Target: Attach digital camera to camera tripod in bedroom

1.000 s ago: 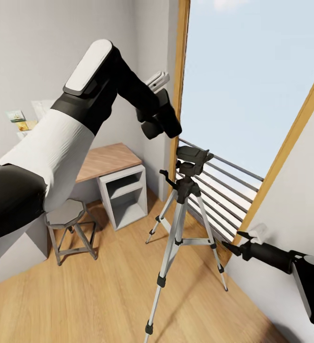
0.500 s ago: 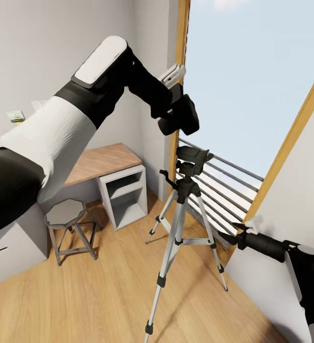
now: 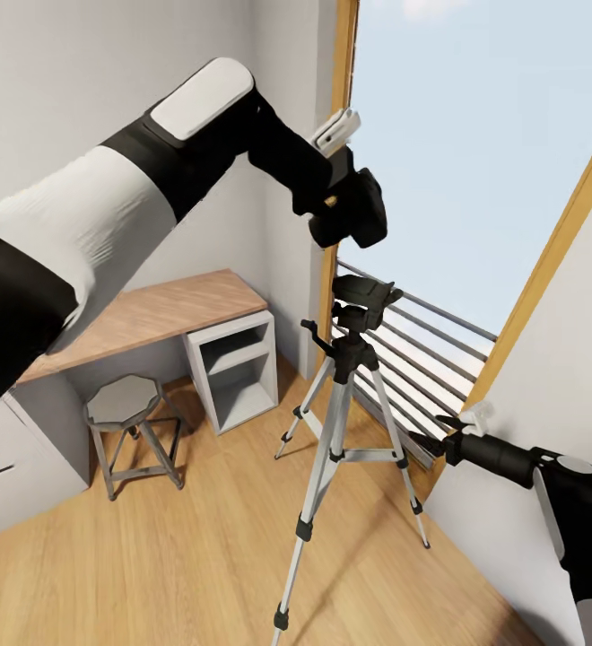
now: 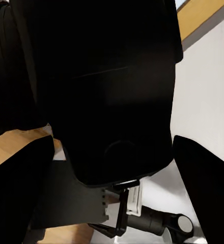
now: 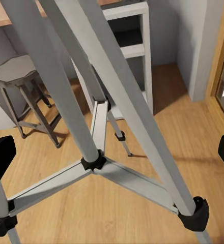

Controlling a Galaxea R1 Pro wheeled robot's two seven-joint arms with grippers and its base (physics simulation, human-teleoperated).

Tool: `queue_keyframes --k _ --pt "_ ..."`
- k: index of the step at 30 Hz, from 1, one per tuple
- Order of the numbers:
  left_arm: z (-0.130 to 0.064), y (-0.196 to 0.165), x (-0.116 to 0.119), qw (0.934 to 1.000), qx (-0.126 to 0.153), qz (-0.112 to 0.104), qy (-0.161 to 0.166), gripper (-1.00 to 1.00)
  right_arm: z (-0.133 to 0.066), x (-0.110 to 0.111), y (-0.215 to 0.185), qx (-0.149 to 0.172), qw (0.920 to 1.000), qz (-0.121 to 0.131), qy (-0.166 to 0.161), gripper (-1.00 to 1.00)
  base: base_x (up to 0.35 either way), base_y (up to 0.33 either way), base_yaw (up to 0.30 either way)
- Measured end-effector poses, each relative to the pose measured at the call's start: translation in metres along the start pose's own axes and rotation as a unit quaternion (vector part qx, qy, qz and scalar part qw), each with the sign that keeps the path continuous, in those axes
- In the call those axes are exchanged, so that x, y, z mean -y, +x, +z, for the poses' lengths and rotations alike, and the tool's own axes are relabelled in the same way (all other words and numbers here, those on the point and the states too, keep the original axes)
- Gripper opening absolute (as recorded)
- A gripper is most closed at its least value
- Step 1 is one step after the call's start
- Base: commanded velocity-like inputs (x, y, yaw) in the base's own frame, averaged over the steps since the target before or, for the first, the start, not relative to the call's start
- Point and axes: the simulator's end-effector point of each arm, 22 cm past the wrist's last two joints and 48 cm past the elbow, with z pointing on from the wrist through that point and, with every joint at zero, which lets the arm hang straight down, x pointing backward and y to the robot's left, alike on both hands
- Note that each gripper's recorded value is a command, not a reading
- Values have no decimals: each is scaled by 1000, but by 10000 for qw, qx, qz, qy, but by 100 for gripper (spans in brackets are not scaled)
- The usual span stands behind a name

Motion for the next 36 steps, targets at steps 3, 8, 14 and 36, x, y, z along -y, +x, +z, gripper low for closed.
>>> queue_keyframes --k 3,8,14,36 --pt "-15 -17 9 9999 138 3 84 -100 0 1 0 -8 10000 -10 24 100 0 0 0" --pt "-28 -28 10 9997 236 16 103 -100 1 3 3 -35 10000 13 48 100 0 0 0" --pt "-20 -15 4 9997 50 233 -35 -100 7 1 -5 43 10000 28 26 100 0 0 0" --pt "-31 -6 34 9979 -121 624 82 -100 10 -13 -18 221 9997 18 -66 100 0 0 10"
